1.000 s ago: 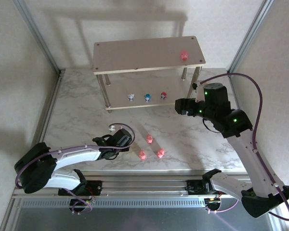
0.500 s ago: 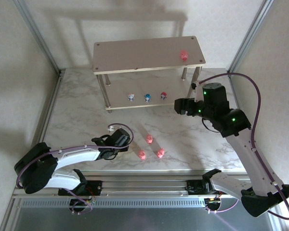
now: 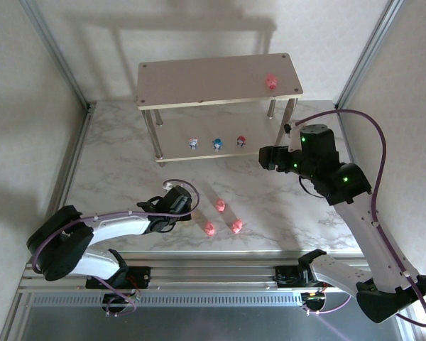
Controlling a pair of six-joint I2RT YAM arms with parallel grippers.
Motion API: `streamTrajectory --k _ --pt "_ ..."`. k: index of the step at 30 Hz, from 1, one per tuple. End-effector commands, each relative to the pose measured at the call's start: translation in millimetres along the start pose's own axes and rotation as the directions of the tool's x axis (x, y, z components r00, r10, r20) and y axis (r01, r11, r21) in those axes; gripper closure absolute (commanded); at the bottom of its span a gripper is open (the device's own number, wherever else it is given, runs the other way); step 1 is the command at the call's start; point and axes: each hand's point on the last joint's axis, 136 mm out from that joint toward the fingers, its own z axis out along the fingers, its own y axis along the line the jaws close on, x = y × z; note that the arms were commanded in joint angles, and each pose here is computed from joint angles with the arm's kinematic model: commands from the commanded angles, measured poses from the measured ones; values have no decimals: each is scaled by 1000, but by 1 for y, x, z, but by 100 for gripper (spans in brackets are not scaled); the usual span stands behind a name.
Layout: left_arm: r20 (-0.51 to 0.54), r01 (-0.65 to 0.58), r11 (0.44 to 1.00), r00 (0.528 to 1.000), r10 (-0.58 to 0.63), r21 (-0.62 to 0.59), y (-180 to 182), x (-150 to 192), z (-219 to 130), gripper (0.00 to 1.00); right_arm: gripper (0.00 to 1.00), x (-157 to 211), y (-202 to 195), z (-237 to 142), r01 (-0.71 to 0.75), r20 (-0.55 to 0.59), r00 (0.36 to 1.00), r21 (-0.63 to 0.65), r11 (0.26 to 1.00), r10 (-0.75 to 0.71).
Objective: Place and organize the plastic toys onto the shelf
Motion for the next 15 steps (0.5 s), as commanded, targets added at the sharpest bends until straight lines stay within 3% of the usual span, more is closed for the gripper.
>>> streamTrajectory --k 1,15 --pt "-94 -57 998 994 56 -12 4 16 1 100 21 1 -4 0 15 8 1000 22 1000 -16" --pt "50 -39 995 998 35 96 -13 -61 -69 100 22 -9 -4 3 -6 40 999 28 1000 5"
